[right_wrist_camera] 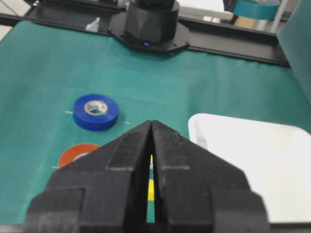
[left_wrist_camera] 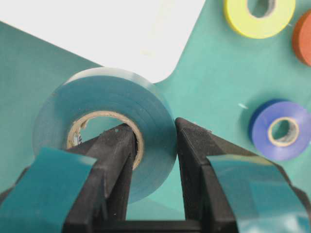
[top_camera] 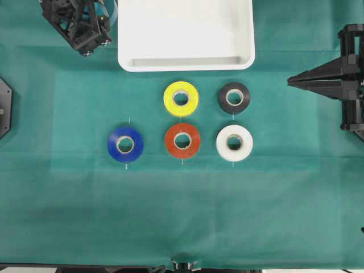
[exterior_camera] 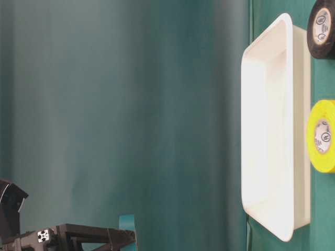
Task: Place the tape from the fixed location into the white case.
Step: 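Move the held teal roll over the white tray with the left gripper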
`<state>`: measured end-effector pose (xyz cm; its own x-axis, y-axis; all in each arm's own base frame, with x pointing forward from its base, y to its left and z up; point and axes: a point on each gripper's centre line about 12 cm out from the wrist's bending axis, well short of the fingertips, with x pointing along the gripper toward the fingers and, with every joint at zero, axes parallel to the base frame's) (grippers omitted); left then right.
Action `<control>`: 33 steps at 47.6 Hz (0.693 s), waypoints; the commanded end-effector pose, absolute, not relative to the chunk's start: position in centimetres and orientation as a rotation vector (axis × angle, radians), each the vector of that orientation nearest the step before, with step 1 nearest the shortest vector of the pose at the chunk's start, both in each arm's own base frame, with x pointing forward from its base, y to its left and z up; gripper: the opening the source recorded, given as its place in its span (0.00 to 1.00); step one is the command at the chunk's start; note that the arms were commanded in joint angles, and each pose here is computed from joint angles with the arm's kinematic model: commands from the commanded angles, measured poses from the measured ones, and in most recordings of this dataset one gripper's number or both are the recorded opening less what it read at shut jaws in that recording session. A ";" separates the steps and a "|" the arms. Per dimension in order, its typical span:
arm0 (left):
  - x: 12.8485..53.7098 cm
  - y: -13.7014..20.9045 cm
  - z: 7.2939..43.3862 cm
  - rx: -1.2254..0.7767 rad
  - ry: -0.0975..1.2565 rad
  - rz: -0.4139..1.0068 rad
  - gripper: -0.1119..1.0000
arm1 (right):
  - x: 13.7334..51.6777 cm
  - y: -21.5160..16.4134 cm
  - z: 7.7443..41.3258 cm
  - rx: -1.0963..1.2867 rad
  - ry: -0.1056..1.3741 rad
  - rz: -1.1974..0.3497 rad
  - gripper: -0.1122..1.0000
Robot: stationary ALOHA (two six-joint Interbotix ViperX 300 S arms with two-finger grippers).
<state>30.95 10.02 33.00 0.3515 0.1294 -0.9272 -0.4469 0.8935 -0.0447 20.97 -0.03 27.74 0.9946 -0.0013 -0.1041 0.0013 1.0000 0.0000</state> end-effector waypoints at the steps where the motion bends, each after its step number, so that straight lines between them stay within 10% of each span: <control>1: 30.6 10.3 34.6 -0.309 1.104 0.390 0.30 | 21.3 -0.1 29.0 0.002 0.075 -0.003 0.10; 33: 36.3 12.2 33.8 -0.232 1.047 0.347 0.30 | 21.3 -0.1 28.9 -0.001 0.087 -0.003 0.10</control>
